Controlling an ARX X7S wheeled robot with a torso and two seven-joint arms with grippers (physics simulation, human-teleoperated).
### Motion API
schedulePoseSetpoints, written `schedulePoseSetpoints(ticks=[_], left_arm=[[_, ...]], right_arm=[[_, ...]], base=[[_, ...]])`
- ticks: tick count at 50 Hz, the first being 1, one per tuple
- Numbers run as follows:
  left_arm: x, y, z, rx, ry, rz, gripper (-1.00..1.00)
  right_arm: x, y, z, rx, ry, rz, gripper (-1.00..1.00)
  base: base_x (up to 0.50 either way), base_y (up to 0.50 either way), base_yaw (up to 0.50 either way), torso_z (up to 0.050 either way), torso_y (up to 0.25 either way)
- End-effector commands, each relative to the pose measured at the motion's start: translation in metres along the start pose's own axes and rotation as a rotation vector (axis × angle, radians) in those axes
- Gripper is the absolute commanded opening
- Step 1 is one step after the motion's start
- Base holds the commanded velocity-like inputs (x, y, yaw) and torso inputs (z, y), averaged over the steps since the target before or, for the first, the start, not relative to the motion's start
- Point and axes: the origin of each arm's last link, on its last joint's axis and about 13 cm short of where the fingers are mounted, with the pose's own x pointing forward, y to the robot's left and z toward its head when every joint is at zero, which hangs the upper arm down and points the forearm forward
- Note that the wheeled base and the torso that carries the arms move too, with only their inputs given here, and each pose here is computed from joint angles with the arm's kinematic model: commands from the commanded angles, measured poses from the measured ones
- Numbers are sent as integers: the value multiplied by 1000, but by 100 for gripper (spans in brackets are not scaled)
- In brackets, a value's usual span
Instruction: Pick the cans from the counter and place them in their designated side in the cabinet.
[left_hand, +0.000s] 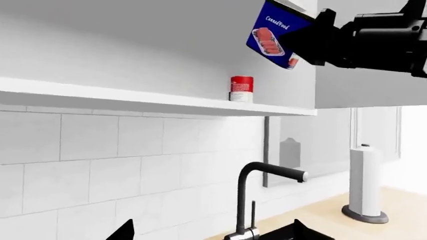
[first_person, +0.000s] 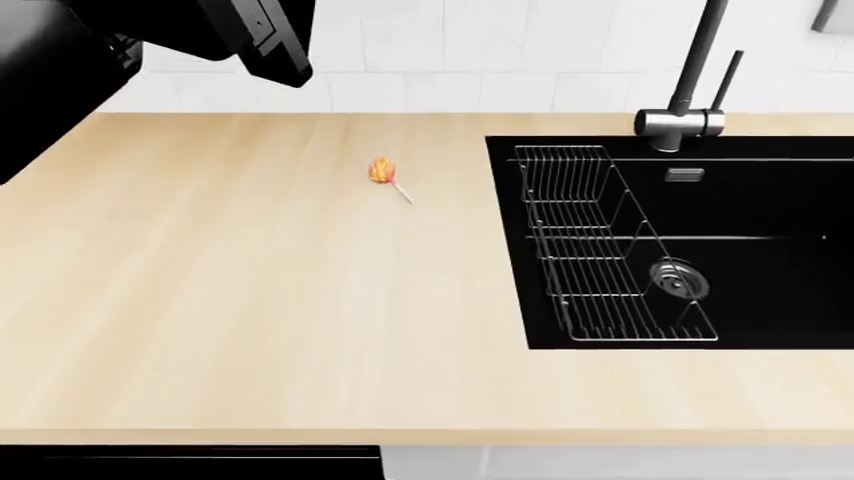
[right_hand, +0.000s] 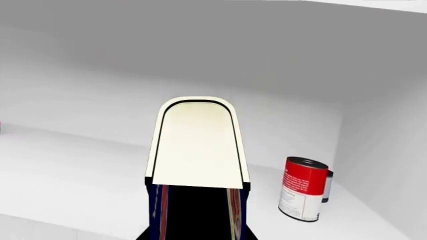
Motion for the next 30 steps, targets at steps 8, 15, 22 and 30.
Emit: schedulePoseSetpoints(ticks=[8,15,22,30], left_arm=[[2,0,3,25,4,-3,100],[0,-3,6,27,4,-1,100],[0,-4,7,28,5,1,100],[0,-3,5,29,6,2,100]], right_arm=[[-2,0,3,-9,-12,-4,-100],[-2,0,3,-9,-12,-4,-100],[-2,0,3,-9,-12,-4,-100],[-2,0,3,-9,-12,-4,-100]], base=[[236,-1,0,0,1],[208,-23,0,0,1],[152,-98,0,0,1],[110,-47,0,0,0]])
